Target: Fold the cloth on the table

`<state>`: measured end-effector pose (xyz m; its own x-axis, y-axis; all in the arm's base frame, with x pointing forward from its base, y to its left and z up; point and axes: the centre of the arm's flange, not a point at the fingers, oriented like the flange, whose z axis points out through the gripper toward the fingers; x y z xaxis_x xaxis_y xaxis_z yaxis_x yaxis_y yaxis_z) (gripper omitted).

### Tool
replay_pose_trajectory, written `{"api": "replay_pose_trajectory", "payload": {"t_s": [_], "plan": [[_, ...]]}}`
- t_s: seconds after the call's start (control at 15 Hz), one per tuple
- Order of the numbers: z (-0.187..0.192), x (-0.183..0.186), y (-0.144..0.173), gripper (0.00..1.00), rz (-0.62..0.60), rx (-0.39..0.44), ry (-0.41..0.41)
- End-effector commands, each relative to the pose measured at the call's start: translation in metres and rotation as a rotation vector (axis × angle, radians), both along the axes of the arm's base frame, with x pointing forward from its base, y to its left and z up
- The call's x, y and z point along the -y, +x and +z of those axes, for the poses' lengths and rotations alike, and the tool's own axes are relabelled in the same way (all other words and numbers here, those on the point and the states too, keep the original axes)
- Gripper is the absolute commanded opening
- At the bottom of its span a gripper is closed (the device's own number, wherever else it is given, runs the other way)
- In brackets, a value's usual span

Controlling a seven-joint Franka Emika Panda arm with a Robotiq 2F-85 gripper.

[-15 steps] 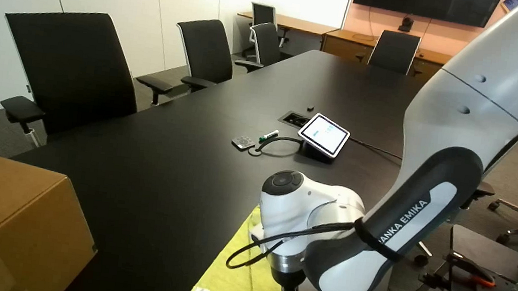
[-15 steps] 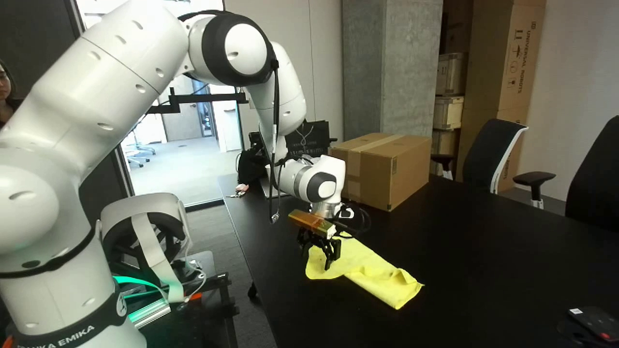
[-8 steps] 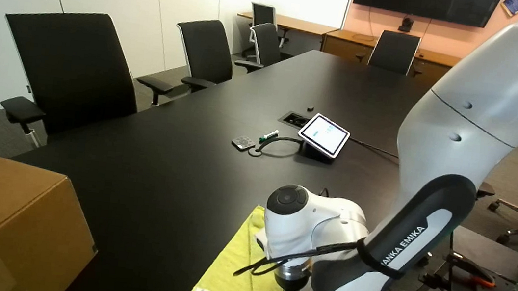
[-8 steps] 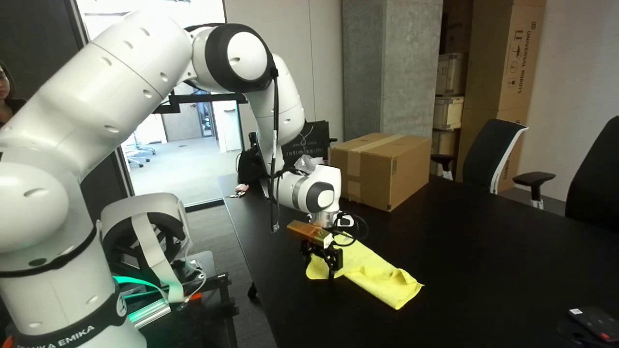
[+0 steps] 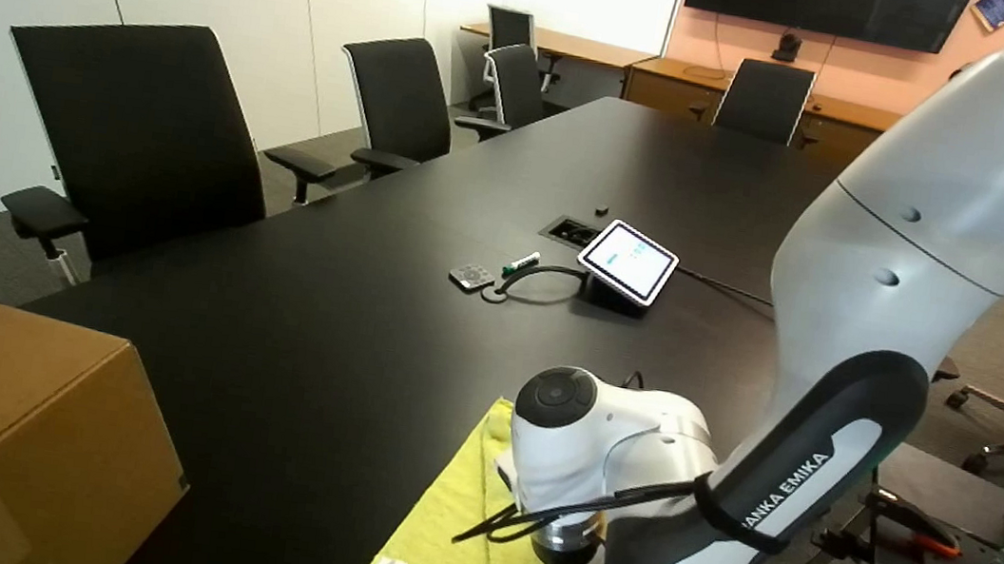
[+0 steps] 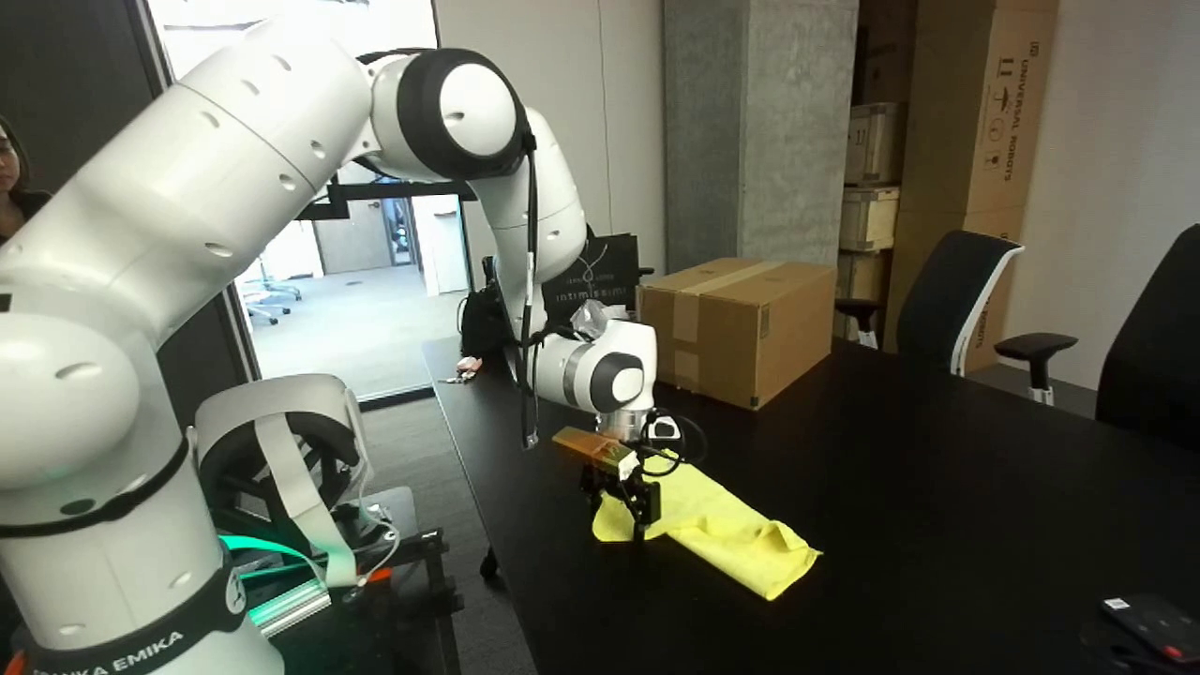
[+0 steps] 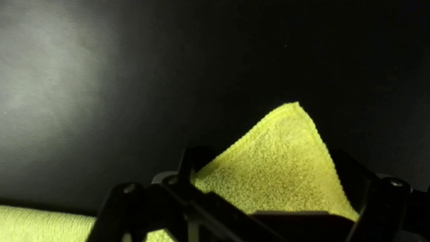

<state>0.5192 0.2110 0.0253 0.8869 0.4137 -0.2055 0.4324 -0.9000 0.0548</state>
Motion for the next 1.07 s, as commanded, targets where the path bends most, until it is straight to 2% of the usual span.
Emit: {"api": "replay_pose_trajectory", "payload": {"t_s": [0.0,0.07,0.13,0.27,0.8,1.0], "plan": [[0.003,-0.008,-0.005,1.00,0.000,0.027,-0.021],[0.004,-0.009,-0.005,1.00,0.002,0.027,-0.024],[0.003,-0.010,-0.005,0.79,0.003,0.023,-0.025],[0.007,-0.013,-0.005,0.68,0.004,0.017,-0.023],[0.022,-0.014,-0.002,0.06,-0.006,0.009,-0.023],[0.025,-0.010,0.001,0.00,-0.019,0.008,-0.021]]}}
